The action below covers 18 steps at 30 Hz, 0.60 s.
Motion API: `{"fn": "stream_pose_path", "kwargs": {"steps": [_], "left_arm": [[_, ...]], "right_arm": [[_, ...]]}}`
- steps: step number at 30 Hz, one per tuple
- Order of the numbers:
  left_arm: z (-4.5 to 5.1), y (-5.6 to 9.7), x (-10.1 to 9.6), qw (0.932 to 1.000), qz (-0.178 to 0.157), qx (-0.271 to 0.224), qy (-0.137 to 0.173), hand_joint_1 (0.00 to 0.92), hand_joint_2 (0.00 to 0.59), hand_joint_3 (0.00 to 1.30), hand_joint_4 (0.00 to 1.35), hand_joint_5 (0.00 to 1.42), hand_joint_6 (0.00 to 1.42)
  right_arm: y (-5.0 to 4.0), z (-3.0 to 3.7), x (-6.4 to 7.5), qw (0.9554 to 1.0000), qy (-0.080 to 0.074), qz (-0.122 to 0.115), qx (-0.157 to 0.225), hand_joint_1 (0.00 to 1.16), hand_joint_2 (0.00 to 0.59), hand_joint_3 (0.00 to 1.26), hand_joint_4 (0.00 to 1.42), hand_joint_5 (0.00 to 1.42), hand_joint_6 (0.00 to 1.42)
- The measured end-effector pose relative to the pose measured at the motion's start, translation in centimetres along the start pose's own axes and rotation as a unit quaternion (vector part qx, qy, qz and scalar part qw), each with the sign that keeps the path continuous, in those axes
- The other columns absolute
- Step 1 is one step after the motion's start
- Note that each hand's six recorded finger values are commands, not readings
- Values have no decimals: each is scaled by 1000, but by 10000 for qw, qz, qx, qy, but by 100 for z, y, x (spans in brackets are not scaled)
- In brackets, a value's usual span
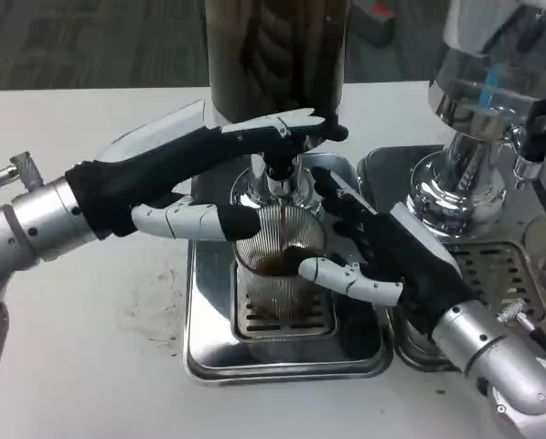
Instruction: Grasp the cup under the faucet to collect the drink, then remove the cup.
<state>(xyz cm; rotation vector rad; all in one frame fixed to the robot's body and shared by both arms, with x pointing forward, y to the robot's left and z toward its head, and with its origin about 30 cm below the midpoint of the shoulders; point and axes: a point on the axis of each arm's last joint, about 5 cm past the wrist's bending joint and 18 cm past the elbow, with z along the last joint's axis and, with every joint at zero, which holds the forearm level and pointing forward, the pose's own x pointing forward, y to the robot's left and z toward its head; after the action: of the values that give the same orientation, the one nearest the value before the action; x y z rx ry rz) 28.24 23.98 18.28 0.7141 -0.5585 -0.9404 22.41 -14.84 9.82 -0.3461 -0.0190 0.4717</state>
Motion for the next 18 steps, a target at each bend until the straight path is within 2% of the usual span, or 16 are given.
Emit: {"fn": "stream_pose_path", "kwargs": {"steps": [18], "left_arm": [[3,3,-5,10000,-3,33,3,0,71,174,60,67,134]], "right_arm": [[-5,14,18,9999,-13,66,-89,612,163,0,0,0,33]]}}
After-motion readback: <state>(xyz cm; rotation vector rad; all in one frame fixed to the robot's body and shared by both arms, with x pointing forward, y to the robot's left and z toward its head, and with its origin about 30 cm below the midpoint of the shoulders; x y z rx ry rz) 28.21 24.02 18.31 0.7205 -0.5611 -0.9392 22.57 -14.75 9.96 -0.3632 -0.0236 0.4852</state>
